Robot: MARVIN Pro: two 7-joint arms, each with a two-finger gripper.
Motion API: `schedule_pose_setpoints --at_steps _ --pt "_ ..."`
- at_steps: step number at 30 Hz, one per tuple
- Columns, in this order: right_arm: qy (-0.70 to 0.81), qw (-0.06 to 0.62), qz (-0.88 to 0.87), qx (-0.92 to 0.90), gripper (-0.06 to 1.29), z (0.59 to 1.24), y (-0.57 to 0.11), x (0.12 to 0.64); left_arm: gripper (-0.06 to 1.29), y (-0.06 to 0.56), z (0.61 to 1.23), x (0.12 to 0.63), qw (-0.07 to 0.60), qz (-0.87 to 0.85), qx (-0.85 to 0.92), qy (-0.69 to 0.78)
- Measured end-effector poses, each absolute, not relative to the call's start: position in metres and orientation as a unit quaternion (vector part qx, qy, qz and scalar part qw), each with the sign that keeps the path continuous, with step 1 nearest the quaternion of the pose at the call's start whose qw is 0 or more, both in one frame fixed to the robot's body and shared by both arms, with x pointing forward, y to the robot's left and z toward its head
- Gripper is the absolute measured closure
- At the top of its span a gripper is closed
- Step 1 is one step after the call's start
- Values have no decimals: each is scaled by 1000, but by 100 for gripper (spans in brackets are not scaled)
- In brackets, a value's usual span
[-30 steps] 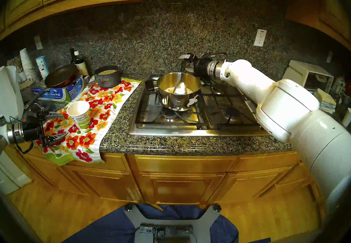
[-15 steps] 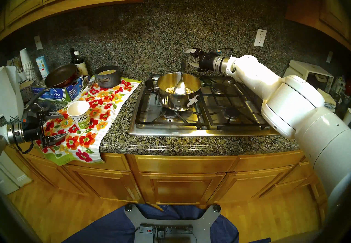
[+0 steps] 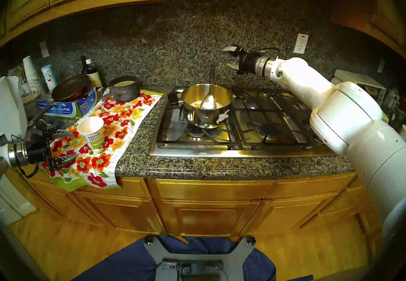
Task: Pour oats into pot and stir with a spoon
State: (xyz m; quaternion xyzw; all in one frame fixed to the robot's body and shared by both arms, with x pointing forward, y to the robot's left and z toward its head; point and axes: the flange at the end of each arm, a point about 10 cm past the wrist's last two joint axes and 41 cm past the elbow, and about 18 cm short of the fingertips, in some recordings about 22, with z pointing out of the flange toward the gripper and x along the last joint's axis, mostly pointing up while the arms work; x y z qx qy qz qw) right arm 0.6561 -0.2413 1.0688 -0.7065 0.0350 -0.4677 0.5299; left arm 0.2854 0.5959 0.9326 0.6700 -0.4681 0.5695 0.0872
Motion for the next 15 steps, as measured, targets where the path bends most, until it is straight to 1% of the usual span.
schedule_pose_setpoints --at_steps 15 --pt "20 544 -504 -670 0 1095 -260 654 0 596 934 286 87 571 669 -468"
